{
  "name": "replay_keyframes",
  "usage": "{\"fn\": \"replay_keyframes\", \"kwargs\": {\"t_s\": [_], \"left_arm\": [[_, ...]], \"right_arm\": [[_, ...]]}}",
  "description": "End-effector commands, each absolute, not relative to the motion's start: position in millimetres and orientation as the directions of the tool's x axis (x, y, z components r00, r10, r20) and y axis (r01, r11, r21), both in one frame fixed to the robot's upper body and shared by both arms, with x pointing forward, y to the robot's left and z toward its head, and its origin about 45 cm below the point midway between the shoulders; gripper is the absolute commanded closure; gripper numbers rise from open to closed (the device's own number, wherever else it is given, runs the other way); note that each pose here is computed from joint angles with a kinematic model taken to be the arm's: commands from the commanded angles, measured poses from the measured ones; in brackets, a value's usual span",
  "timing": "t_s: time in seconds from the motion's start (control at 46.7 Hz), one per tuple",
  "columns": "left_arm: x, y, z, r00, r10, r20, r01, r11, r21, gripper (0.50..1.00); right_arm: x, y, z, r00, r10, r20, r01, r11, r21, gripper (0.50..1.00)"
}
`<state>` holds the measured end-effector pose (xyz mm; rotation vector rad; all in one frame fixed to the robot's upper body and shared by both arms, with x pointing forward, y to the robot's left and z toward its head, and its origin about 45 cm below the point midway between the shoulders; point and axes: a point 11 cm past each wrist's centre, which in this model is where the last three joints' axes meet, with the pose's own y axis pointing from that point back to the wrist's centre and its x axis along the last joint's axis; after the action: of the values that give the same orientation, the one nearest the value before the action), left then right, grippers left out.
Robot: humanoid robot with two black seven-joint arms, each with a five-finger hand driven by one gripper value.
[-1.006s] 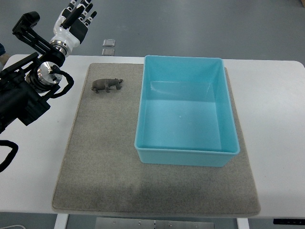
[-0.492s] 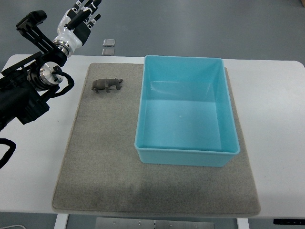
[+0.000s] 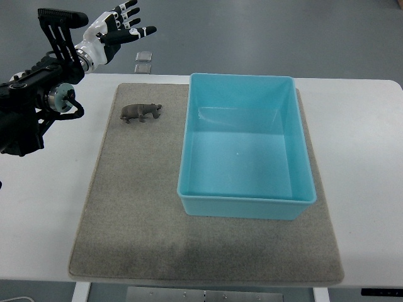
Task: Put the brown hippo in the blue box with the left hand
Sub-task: 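Lower the left hand over the brown hippo with fingers open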
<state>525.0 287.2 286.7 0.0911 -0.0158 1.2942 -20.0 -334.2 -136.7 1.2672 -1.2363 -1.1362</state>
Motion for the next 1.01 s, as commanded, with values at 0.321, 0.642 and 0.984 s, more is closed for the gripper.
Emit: {"fn": "replay_keyframes", "kwargs": {"t_s": [0.321, 0.642, 0.984], "left_arm": [[513, 300, 279, 0.447, 0.773, 0.450, -0.894, 0.384, 0.229, 0.508], [499, 300, 257, 0.612, 0.487, 0.623, -0.789, 0.440, 0.430, 0.508], [494, 302, 253, 0.651, 0.273, 0.709, -0.742, 0.425, 0.518, 0.512]], "right_arm": [[-20, -334, -137, 0.039, -0.999, 0.015, -0.068, 0.012, 0.998, 0.564], [-20, -334, -137, 0.039, -0.999, 0.015, -0.068, 0.012, 0.998, 0.564], [-20, -334, -137, 0.039, -0.999, 0.015, -0.068, 0.012, 0.998, 0.564]]}}
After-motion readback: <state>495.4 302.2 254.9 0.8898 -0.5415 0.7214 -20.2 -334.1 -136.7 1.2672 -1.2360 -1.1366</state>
